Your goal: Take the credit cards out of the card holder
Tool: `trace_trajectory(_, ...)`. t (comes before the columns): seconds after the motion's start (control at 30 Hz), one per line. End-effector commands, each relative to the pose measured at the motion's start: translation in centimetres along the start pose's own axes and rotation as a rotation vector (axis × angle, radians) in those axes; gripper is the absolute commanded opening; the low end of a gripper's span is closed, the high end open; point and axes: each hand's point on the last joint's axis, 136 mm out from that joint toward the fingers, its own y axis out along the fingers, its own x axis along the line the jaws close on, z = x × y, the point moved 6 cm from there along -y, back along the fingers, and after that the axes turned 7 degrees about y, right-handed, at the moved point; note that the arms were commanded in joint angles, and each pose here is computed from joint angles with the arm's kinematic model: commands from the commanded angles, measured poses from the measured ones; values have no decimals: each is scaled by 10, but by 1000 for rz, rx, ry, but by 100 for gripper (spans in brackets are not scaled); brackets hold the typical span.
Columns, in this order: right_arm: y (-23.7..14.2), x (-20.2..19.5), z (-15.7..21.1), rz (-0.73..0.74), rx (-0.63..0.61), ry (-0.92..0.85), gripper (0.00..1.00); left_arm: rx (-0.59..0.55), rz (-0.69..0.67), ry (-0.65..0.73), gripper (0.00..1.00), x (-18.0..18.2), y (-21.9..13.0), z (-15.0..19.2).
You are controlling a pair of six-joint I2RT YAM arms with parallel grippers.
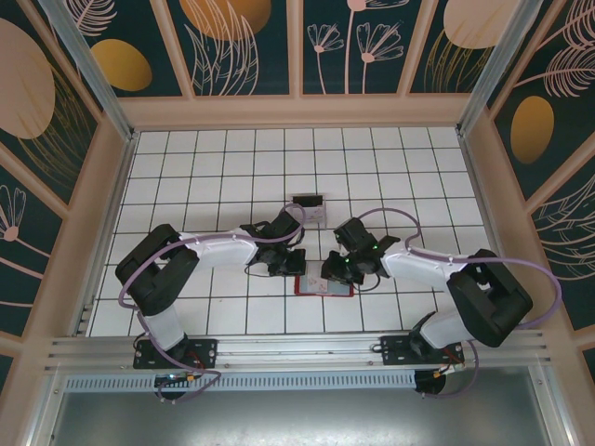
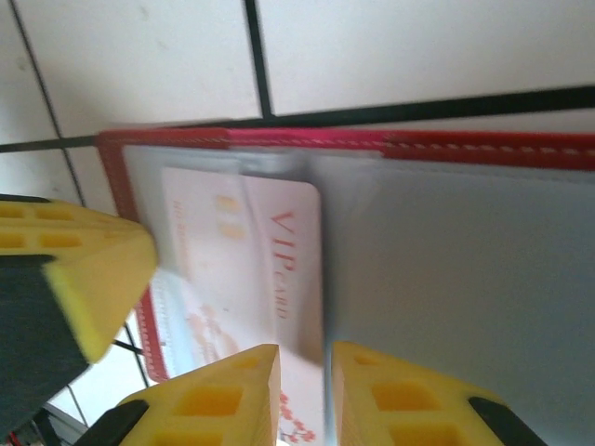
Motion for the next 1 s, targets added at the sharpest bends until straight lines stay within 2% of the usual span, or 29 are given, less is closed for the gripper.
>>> trace_trajectory(0.0,6,-9,-1,23,-6,12,22,37,-63,-8,9,11,2,10)
trace_trajectory(0.4,10,-5,0,-46,7,9,19,34,-63,-10,9,10,1,10)
trace_trajectory(0.77,11,-6,2,-80,18,21,22,33,-65,-6,9,10,0,9)
trace_trajectory(0.97,8,-5,1,-101,12,24,19,31,-61,-6,9,9,-1,8)
